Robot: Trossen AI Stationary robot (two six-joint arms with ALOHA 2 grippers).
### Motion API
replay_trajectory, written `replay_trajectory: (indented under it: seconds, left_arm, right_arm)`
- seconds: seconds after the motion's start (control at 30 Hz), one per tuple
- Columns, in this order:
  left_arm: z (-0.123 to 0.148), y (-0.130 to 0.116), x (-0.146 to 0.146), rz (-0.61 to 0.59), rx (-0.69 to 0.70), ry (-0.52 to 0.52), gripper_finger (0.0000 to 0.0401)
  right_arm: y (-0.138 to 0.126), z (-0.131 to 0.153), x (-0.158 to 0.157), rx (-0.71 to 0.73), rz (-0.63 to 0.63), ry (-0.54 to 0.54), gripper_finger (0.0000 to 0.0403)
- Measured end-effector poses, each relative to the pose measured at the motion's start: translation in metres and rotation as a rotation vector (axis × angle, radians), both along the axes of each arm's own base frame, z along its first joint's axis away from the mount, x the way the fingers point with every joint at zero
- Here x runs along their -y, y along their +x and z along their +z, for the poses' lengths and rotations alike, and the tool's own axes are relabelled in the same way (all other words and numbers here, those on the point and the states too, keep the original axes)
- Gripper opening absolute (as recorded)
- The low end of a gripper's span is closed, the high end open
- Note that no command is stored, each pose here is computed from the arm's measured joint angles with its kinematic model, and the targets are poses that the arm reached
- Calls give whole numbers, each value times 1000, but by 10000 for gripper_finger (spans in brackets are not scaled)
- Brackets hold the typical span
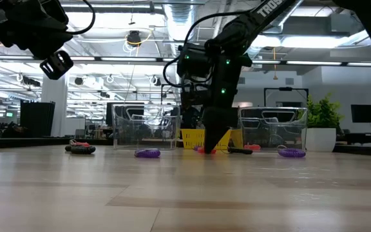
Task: Sort spring keychains
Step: Put the right orange spring keychain into the right transparent bin
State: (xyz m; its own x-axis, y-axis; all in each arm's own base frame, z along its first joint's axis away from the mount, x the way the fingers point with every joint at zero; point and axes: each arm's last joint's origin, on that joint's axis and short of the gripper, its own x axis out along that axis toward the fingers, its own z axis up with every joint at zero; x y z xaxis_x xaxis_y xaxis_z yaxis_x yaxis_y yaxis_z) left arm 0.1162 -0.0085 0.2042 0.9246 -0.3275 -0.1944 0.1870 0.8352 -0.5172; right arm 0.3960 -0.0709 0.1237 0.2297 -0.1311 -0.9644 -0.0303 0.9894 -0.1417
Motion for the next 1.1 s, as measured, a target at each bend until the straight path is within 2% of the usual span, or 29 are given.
replay_trajectory:
  seconds: [0.27,0.5,0.67,0.77,0.87,1.1]
  left_arm:
    - [0,0,0,0,0,0,58]
    - [-1,0,0,-1,-11,4,58]
    - [-4,4,0,11,-44,2,58]
    - [-7,6,-2,68,-74,-7,58]
    - [-9,10,-3,128,-110,-37,58]
    - [-14,16,-4,189,-189,-192,58]
  right_arm:
    - [0,-2,-5,-12,15,35,84]
    - [-1,0,-15,-18,-9,43,13]
    - [-4,11,-23,-8,-32,62,23]
    - [-9,21,-31,-15,-11,94,18]
    - [-13,43,-40,29,16,113,5]
    - [-23,94,-75,164,113,91,8]
